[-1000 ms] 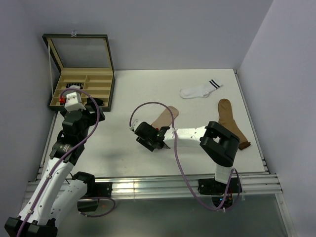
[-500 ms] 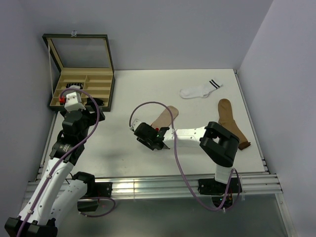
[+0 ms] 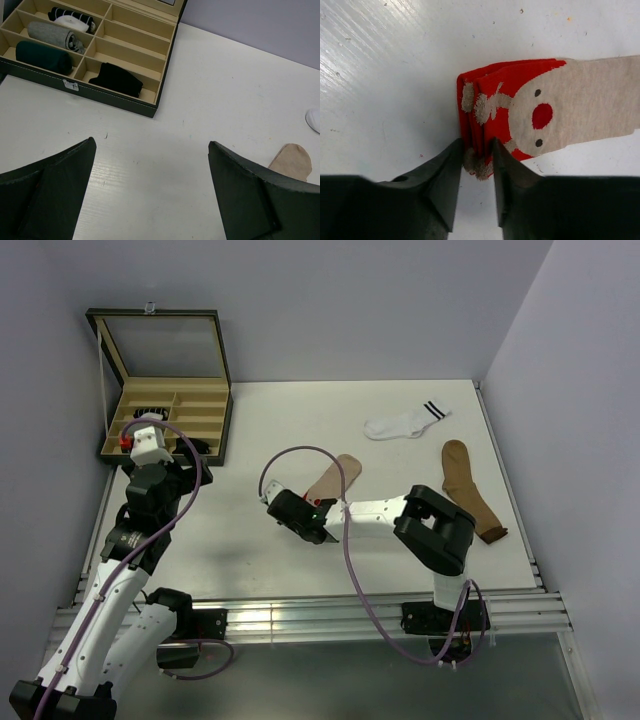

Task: Roll the socks
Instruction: Roll the sock at the center of the board.

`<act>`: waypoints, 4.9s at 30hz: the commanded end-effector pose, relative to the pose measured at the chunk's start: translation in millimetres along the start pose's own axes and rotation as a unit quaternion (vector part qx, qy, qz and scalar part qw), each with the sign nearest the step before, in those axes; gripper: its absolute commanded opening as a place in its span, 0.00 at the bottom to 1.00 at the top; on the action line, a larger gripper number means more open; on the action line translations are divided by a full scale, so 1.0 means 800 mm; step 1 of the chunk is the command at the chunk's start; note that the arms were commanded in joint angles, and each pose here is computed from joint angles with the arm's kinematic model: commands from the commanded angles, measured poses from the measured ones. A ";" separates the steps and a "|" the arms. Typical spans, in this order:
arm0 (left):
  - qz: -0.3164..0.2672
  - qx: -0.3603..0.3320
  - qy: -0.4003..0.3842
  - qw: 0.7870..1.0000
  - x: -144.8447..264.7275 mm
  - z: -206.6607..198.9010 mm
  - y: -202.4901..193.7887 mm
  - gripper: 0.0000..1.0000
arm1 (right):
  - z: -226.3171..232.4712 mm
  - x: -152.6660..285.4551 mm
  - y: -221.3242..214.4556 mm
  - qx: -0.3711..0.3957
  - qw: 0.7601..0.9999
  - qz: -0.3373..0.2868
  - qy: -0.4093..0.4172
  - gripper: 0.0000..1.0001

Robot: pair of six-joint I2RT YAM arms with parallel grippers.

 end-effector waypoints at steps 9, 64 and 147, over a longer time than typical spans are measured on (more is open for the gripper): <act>-0.016 0.012 -0.016 1.000 -0.001 -0.009 0.011 1.00 | 0.024 -0.018 -0.011 0.003 0.999 0.022 0.025 0.04; 0.372 0.071 -0.054 0.924 -0.043 -0.099 -0.277 0.52 | -0.053 -0.070 -0.001 -0.499 0.717 -0.080 0.480 0.00; 0.410 0.016 0.029 0.911 -0.111 -0.131 -0.352 0.39 | -0.086 -0.038 0.007 -0.335 0.923 -0.099 0.159 0.54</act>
Point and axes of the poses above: each gripper's point midway between its finger pads, its own x axis back along the fingers, its own z axis along the line the jaws close on, y = z × x, the point moved 2 cm from there along x, back along the fingers, and after that the axes turned 13 degrees about x, right-handed, at the moved point
